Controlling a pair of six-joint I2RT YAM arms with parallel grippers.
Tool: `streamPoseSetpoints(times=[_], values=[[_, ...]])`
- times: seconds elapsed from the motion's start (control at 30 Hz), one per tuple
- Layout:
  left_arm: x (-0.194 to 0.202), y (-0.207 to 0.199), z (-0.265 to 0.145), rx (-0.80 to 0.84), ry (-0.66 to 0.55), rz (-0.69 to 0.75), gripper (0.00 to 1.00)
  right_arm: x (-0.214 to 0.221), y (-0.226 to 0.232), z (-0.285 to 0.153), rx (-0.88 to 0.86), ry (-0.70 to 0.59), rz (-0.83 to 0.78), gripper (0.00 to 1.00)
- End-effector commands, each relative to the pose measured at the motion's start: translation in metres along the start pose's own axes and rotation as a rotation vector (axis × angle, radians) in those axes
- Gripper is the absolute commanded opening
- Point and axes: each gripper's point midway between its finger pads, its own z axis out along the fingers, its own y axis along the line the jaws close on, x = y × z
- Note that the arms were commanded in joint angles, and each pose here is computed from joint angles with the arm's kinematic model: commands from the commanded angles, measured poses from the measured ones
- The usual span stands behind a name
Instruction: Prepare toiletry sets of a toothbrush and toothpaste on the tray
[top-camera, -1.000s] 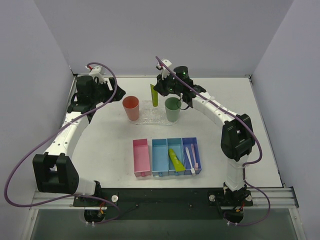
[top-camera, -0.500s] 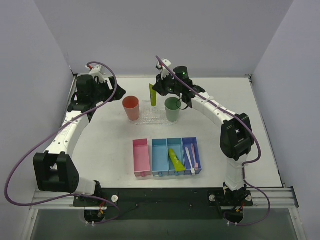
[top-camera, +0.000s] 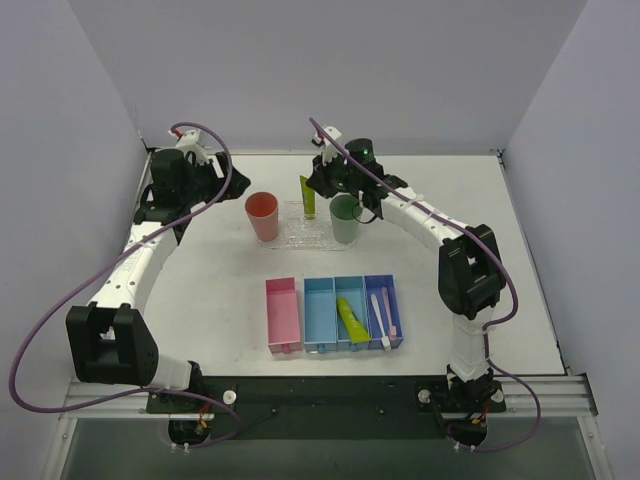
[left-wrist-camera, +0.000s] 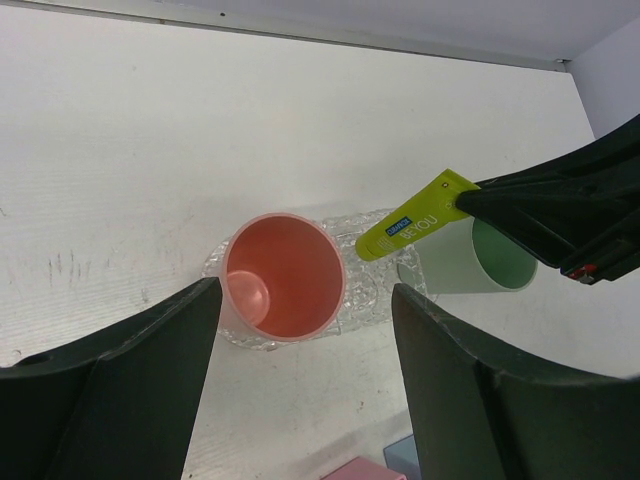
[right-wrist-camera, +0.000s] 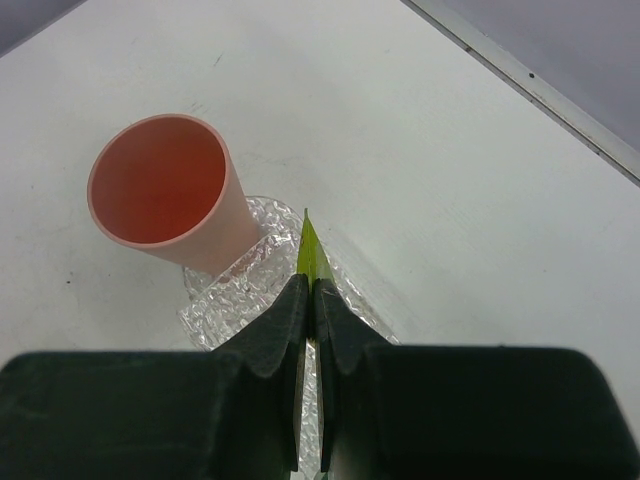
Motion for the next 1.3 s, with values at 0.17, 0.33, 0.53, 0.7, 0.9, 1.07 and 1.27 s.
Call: streamPoseSetpoints(times=[0.17, 0.33, 0.53, 0.7, 0.9, 1.07, 1.27], values=[[-0.027, -0.009, -0.004, 0.041, -0.082, 0.016, 0.79, -0.021, -0.006, 0.001, -0.015, -0.09, -0.047, 0.01], [-0.024, -0.008, -0.003, 0.041, -0.077, 0.01, 0.79, -0.014, -0.006, 0.003, -0.021, -0.079, -0.044, 0.01], [-0.024, -0.006, -0.005, 0.039, -0.082, 0.01, 0.79, -0.008, -0.008, 0.006, -0.024, -0.077, -0.039, 0.02], [-0.022, -0.005, -0.008, 0.037, -0.084, 0.009, 0.79, -0.003, -0.006, 0.008, -0.035, -0.072, -0.034, 0.02], [-0.021, -0.004, -0.012, 0.035, -0.089, 0.008, 0.79, 0.002, -0.005, 0.009, -0.042, -0.062, -0.033, 0.04], [-0.019, -0.004, -0.013, 0.035, -0.087, 0.007, 0.79, 0.007, -0.004, 0.009, -0.048, -0.047, -0.038, 0.05], [-0.02, -0.004, -0.015, 0.036, -0.093, 0.009, 0.79, 0.005, -0.001, 0.009, -0.053, -0.048, -0.047, 0.08]])
